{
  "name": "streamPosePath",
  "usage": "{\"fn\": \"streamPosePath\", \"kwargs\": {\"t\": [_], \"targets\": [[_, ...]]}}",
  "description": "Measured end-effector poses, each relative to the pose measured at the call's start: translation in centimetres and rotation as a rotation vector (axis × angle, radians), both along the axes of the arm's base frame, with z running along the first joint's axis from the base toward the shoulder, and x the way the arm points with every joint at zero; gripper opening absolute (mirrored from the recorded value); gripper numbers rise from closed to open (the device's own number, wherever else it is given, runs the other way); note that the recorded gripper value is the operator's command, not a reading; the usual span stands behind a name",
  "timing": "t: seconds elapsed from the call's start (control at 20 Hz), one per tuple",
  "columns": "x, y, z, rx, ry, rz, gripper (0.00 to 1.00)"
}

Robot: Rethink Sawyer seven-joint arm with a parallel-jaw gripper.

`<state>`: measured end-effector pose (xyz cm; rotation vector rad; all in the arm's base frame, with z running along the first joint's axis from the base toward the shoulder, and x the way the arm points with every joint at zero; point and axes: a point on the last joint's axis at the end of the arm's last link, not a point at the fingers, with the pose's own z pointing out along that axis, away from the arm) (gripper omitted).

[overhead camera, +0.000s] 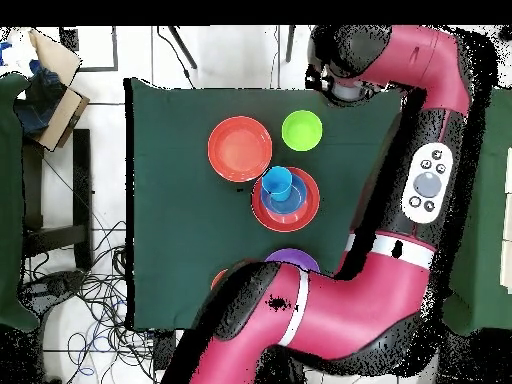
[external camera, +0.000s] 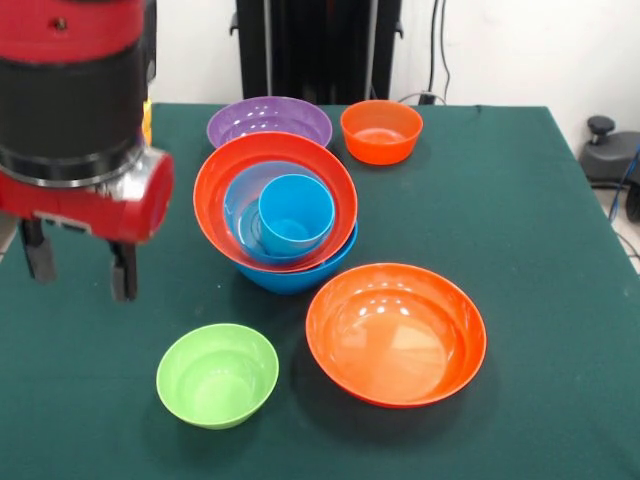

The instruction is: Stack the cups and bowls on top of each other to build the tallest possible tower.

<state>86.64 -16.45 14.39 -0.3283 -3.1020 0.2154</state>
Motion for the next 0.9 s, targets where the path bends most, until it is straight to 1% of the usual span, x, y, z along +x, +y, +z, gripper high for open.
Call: {"fn": "streamPosePath", "kwargs": {"t": [0.15,0.2,0.35,0.55,0.7,0.9], "targets": [[0.4,0.1,-1.0,0.008,-0.011,0.000,1.00],[0.6,0.2,-2.0,0.015,-0.016,-0.001,1.00],[0.6,0.4,-3.2,0.019,-0.016,-0.001,1.00],[0.4,1.0,-5.5,0.023,-0.001,0.004,1.00],[0.2,1.7,-6.6,0.028,0.012,0.011,1.00],[0.2,2.5,-7.2,0.032,0.018,0.018,1.00]]}}
